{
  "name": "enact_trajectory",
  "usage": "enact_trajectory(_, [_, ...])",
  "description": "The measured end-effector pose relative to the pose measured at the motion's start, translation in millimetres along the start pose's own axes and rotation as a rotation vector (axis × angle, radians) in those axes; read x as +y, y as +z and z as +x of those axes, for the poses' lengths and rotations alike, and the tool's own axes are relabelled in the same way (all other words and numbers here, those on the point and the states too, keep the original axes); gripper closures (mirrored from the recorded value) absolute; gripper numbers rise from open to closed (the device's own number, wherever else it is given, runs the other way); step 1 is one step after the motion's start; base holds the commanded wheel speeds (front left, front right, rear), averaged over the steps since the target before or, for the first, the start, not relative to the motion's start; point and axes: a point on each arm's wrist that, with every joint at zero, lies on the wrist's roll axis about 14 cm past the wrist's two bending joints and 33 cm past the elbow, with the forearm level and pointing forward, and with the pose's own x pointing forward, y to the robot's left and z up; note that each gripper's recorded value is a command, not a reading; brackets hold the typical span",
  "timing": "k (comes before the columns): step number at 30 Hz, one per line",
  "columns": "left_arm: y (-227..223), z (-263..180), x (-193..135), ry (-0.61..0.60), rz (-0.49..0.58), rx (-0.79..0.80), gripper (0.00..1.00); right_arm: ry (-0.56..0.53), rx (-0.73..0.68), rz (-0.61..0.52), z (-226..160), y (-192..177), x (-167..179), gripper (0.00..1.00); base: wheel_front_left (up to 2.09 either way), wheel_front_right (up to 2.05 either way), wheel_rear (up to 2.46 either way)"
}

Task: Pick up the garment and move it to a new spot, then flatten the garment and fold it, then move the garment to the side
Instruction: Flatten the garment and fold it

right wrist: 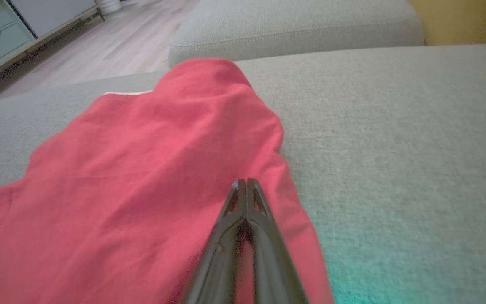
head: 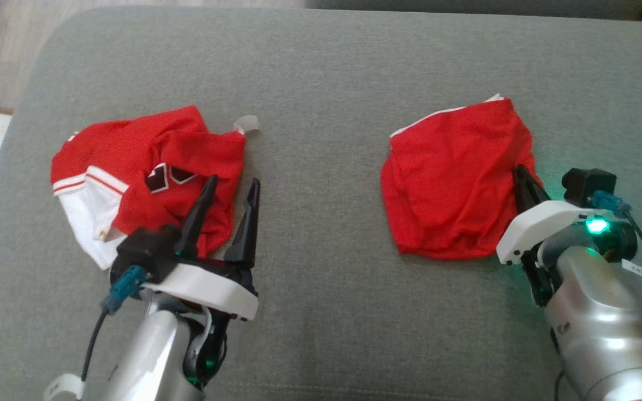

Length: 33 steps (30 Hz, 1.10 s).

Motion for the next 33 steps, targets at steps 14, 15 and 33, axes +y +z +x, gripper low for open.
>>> enact_trajectory(14, [11.0,7.1,-25.8,-0.082,-0.001,-0.036,0.00,-0.037,-0.313,0.034,-44.1,76.9,-14.8,0.00,0.00,0.00,0.00])
enact_trajectory(15, [12.1,6.6,-27.7,-0.086,-0.002,-0.040,0.00,-0.047,-0.333,0.039,-51.8,78.0,-18.4,0.00,0.00,0.00,0.00])
enact_trajectory(33, [10.5,-3.6,-50.7,-0.144,-0.013,-0.037,0.00,-0.200,-0.422,0.115,-142.7,45.0,-53.1,0.00,0.00,0.00,0.00])
